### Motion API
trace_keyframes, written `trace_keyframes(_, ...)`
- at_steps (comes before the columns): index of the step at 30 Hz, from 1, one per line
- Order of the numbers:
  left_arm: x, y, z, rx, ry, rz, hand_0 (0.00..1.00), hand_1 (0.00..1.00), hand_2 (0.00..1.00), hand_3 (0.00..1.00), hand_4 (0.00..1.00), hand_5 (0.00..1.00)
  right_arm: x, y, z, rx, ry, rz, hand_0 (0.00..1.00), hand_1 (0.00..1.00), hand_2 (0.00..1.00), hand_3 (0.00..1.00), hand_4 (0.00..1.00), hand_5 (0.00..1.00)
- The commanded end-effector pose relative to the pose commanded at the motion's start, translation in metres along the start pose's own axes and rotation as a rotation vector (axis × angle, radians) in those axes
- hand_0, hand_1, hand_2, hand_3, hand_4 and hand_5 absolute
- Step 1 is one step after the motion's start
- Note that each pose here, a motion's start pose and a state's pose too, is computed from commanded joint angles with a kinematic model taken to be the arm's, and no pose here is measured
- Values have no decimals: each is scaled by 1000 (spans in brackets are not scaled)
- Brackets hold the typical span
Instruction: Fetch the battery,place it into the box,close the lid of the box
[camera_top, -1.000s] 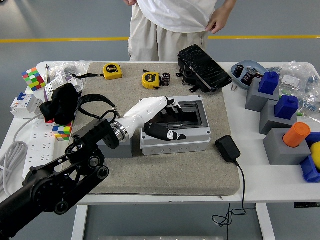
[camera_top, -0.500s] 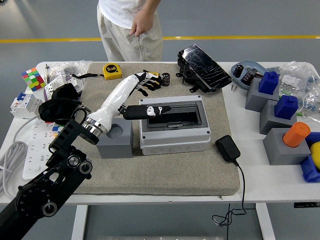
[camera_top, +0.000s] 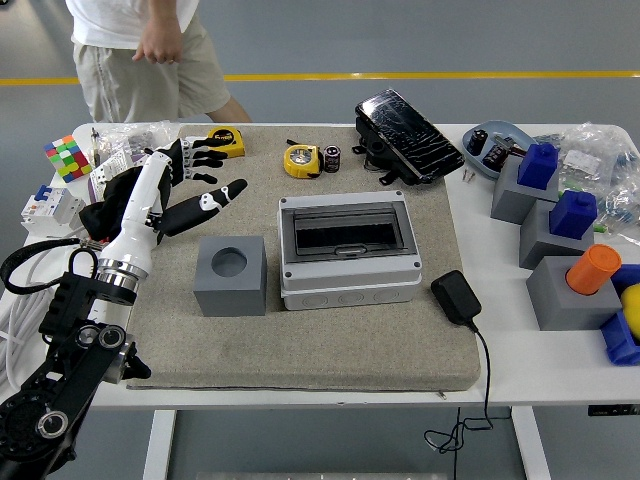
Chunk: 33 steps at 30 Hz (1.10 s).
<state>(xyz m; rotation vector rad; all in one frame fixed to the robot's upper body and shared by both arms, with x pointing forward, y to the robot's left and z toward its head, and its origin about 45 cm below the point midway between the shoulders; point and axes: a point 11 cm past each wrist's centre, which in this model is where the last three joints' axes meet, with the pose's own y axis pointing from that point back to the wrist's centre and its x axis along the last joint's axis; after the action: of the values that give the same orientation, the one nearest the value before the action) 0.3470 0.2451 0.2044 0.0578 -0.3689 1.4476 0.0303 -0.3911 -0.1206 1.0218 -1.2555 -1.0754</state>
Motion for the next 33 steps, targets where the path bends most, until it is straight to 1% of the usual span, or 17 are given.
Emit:
trace_keyframes(3, 3, 6, -6, 9, 11, 11, 439, 613, 620, 634, 998, 381, 0, 0, -1, 2, -1, -1, 640, 666, 674, 605, 989, 594)
trace_keyframes(8, 9, 12, -12, 35, 22, 23, 439, 613, 620, 634, 998, 381, 0, 0, 0, 1, -1, -1, 640, 666, 674, 605, 989, 594)
trace_keyframes(9, 10, 13, -13, 36, 22, 26, 438, 600, 606, 639, 998, 384, 0, 0, -1, 1, 0, 0, 641, 666, 674, 605, 990, 595)
trace_keyframes(21, 21, 11, -10, 35, 11, 46, 438, 592, 597, 627, 998, 375, 0, 1, -4, 8, -5, 0, 640, 666, 674, 605, 989, 594)
trace_keyframes(29, 25, 10, -6, 28, 3, 50, 436, 590, 593, 624, 998, 368, 1, 1, -3, 4, -4, 2, 640, 666, 674, 605, 990, 594)
trace_keyframes(33, 27, 9, -4, 23, 3, 57, 437, 589, 594, 622, 993, 365, 2, 1, -7, 13, -2, 3, 640, 666, 674, 605, 989, 595)
